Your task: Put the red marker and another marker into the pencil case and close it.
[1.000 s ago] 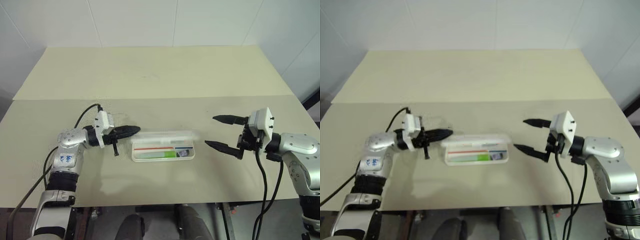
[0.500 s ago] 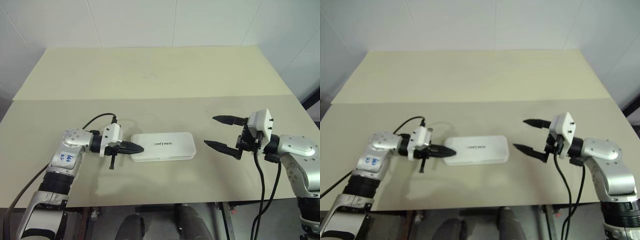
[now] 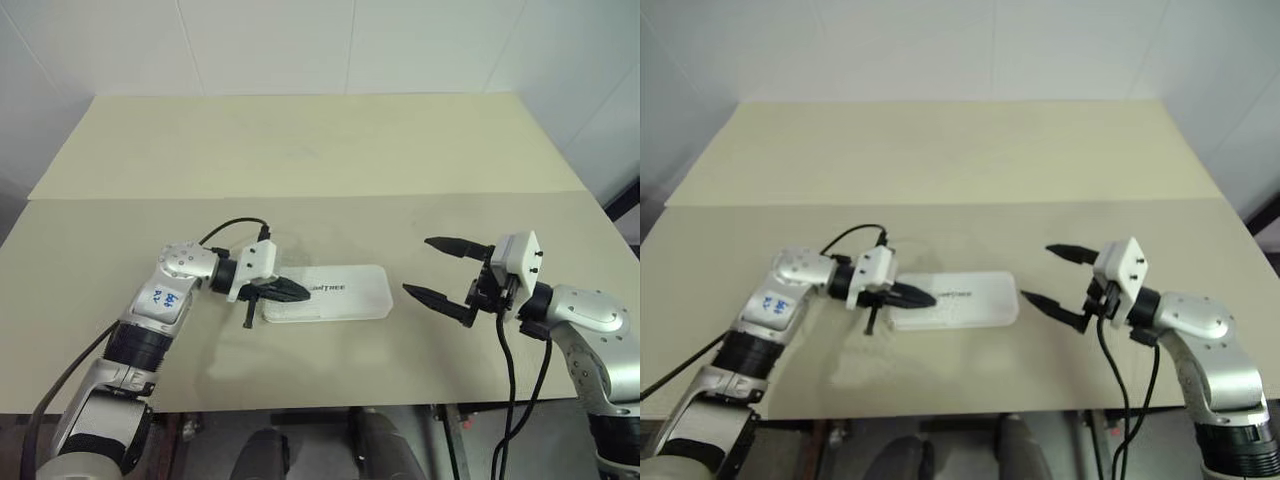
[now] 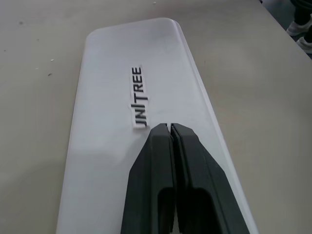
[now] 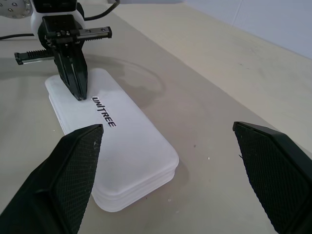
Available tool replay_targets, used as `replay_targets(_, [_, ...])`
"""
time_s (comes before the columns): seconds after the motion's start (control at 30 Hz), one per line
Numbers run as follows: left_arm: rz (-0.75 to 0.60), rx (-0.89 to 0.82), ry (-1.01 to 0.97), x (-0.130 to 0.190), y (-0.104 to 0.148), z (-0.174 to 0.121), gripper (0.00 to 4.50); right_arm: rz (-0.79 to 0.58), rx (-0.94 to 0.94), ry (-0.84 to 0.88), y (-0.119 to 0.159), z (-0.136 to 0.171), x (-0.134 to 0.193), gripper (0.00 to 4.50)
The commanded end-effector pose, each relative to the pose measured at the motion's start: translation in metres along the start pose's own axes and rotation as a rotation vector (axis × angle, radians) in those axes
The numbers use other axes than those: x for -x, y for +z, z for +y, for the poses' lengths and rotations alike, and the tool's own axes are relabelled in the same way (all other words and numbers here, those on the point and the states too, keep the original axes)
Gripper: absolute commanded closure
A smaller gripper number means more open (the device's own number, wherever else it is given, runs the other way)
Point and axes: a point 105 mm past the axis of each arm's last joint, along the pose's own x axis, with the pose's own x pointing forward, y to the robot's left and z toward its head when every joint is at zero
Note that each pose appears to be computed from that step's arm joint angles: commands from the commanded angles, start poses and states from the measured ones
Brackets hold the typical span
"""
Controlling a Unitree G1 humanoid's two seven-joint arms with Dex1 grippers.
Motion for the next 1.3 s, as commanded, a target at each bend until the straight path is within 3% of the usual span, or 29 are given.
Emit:
replay_targets(0.03, [0.025,-0.004,-0.033,-0.005,-0.003,-0.001,4.48,-0.045,0.046,-0.025,0.014,0.003,0.001,0.00])
replay_targets(0.33, [0.045,0.029,-0.074,-0.011,-0.011,-0.011,4.48,-0.048,0.053,-0.047,0.018,0.002,0.003,0.00])
replay_targets(0.47, [-0.006,0.048,-0.038,-0.011,-0.007,-0.009,4.48,-0.052,0.050,-0.040,0.018,0.002,0.000,0.00])
replay_targets(0.6, [-0.318,0.089,0.101,0.015,0.032,0.004,4.48,-0.051,0.037,-0.006,0.016,0.004,-0.005,0.00])
replay_targets(0.67, [-0.378,0.110,0.159,0.026,0.040,0.008,4.48,-0.050,0.034,0.004,0.014,0.003,-0.006,0.00])
replay_targets(0.9, [-0.364,0.200,0.289,0.061,0.036,0.004,4.48,-0.031,0.008,0.066,0.010,0.002,-0.007,0.00])
replay_targets(1.17, [-0.358,0.207,0.307,0.066,0.036,0.003,4.48,-0.030,0.009,0.072,0.009,0.000,-0.007,0.00])
replay_targets(1.3, [-0.309,0.227,0.441,0.096,0.021,-0.022,3.54,-0.061,0.077,-0.019,0.019,-0.034,0.000,0.00])
